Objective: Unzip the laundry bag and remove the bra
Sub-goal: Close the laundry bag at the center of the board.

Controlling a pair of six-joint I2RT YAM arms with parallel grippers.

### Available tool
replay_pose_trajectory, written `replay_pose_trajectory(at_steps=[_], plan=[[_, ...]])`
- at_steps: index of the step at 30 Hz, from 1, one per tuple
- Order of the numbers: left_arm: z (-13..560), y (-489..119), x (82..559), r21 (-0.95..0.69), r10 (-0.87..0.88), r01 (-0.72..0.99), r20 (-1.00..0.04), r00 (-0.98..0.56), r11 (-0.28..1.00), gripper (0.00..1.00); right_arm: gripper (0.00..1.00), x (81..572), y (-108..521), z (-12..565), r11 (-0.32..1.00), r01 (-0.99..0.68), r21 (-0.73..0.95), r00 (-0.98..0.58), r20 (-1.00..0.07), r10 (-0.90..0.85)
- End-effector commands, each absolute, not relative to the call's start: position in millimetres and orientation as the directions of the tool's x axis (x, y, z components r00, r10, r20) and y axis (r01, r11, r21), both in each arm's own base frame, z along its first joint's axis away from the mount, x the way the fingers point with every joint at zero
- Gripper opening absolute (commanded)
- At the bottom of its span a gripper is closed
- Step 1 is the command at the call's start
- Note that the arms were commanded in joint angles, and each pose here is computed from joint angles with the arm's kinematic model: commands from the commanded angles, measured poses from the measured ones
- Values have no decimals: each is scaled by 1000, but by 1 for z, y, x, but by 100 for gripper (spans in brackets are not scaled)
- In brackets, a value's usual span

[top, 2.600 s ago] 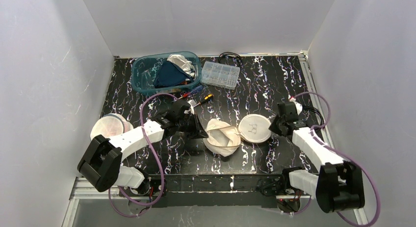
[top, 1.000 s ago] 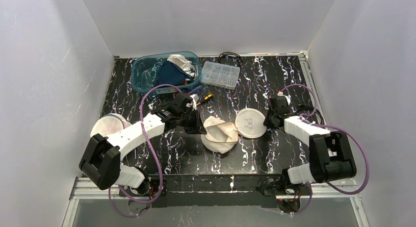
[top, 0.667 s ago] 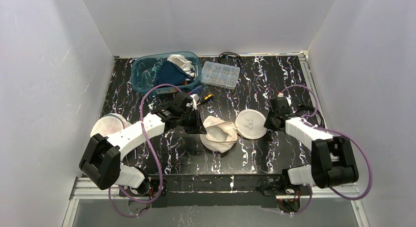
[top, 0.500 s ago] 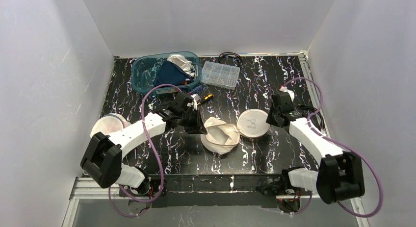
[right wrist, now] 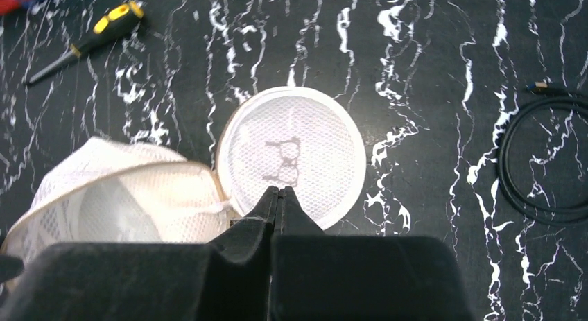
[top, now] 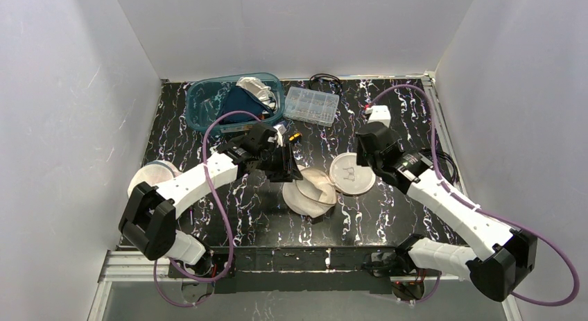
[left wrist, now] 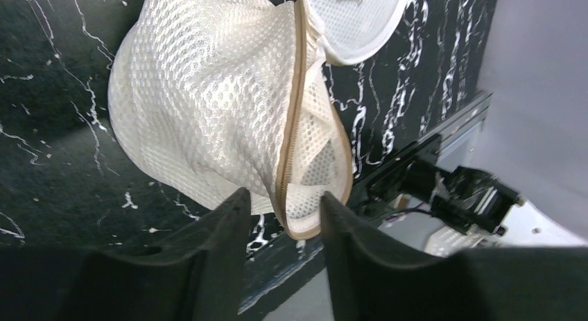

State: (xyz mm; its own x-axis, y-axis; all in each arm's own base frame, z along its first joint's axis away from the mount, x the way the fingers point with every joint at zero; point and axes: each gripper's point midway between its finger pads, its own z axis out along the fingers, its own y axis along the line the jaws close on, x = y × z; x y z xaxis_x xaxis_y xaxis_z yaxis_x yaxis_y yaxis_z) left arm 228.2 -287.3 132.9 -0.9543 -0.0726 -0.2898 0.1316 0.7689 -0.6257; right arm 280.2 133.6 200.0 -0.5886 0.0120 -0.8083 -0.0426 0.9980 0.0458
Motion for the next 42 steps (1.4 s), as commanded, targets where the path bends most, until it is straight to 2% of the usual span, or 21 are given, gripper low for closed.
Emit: replay_pose_trajectory(at_steps=[1, 4, 8, 10, 11, 12, 14, 16, 20, 32, 36, 42], plan=[[163, -290, 227, -655, -72, 166, -321, -944, 738, 46, 1, 275, 145, 223, 994, -111, -18, -529, -845, -75], [174, -288, 228, -651, -75, 177, -340, -937, 738, 54, 1, 272, 147, 218, 993, -115, -10, -530, -845, -70], [178, -283, 228, -626, -60, 197, -365, -929, 755, 56, 3, 265, 135, 195, 999, -40, 38, -558, -830, 9], [171, -280, 225, -617, -50, 193, -354, -934, 763, 56, 28, 261, 129, 177, 995, 7, 97, -591, -802, 82], [165, -279, 223, -615, -47, 187, -344, -938, 766, 56, 46, 260, 125, 168, 990, 31, 136, -608, -784, 126], [158, -278, 221, -612, -43, 180, -331, -943, 770, 55, 59, 258, 123, 157, 983, 51, 179, -631, -757, 170], [145, -274, 216, -602, -35, 168, -310, -950, 781, 53, 74, 251, 117, 130, 958, 107, 265, -681, -683, 264], [133, -271, 211, -593, -26, 162, -295, -955, 789, 50, 80, 243, 114, 106, 919, 178, 352, -713, -598, 368], [112, -263, 204, -573, -13, 151, -271, -962, 806, 43, 81, 226, 111, 65, 849, 300, 435, -728, -471, 499], [94, -257, 192, -573, -5, 146, -253, -967, 806, 30, 67, 220, 118, 10, 616, 559, 555, -581, -268, 769], [96, -257, 190, -580, -4, 150, -256, -967, 801, 28, 57, 216, 111, -6, 571, 633, 522, -534, -239, 811], [100, -256, 189, -585, -5, 156, -264, -964, 796, 25, 40, 203, 97, -27, 574, 696, 432, -521, -247, 817]])
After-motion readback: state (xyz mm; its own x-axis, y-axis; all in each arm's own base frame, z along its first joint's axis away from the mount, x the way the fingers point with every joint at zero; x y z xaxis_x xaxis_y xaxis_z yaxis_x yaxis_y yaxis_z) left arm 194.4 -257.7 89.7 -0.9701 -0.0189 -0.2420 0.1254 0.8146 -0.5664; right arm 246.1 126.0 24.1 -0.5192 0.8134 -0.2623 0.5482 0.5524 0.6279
